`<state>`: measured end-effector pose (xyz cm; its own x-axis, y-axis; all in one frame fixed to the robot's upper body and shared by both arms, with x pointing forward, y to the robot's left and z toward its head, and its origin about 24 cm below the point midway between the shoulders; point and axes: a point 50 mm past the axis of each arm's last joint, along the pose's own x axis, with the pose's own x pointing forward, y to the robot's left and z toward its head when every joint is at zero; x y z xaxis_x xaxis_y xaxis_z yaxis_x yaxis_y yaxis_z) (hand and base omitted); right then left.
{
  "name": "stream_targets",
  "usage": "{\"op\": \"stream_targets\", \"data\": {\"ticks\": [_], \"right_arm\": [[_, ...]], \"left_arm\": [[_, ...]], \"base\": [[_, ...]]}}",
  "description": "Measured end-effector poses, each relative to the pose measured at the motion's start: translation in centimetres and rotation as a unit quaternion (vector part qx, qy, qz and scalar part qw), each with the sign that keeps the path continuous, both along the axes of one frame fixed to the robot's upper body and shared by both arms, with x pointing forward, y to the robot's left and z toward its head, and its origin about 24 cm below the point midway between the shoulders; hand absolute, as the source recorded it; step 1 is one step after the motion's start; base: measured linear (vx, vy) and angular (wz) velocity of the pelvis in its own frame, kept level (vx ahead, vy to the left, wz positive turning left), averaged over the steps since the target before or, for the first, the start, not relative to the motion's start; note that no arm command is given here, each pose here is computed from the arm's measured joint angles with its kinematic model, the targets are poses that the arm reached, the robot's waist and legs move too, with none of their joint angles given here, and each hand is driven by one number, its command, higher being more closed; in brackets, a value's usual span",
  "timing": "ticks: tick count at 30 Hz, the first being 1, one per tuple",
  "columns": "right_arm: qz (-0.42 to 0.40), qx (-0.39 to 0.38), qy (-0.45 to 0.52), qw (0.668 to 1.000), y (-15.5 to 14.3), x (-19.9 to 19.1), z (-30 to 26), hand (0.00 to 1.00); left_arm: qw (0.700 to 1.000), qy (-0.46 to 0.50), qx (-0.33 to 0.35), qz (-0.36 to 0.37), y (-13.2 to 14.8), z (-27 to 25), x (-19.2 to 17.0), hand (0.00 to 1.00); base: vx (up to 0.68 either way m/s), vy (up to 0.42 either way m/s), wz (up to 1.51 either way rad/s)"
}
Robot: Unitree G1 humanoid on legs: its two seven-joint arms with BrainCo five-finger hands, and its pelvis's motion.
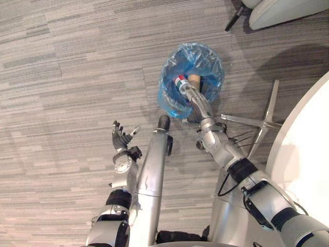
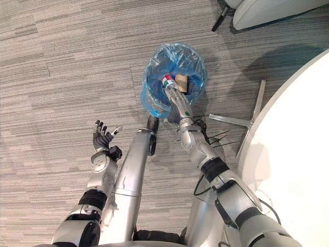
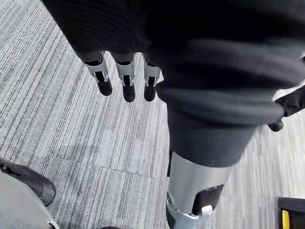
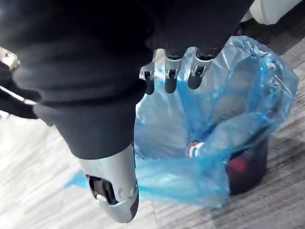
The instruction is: Gather rubbish on tea table into small bin, then transfer packed bag to large trash can.
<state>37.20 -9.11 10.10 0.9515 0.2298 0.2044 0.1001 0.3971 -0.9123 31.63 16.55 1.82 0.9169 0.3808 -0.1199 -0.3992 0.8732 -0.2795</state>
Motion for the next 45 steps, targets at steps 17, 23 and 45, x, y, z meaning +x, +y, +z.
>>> {"op": "stream_targets", "data": {"ticks": [17, 23, 45], "right_arm": [[-0.02, 0.011, 0.009, 1.0, -0.8, 1.0, 1.0, 1.0], [0.029, 0.113, -0.045, 0.992, 0.5, -0.7, 3.6, 1.0], [0.1, 0.43, 0.091, 0.892, 2.0, -8.4, -1.8, 1.0]], "left_arm": [[1.0, -0.008, 0.006, -0.023, -1.3, 0.5, 0.7, 0.0], [1.0, 0.0, -0.004, -0.024, -1.7, 0.1, 0.4, 0.0], [0.977, 0.184, 0.059, -0.091, 1.9, -9.4, -10.7, 0.0]], "base": [[-0.01, 0.003, 0.05], [-0.01, 0.009, 0.0], [0.06, 0.002, -0.03]]}}
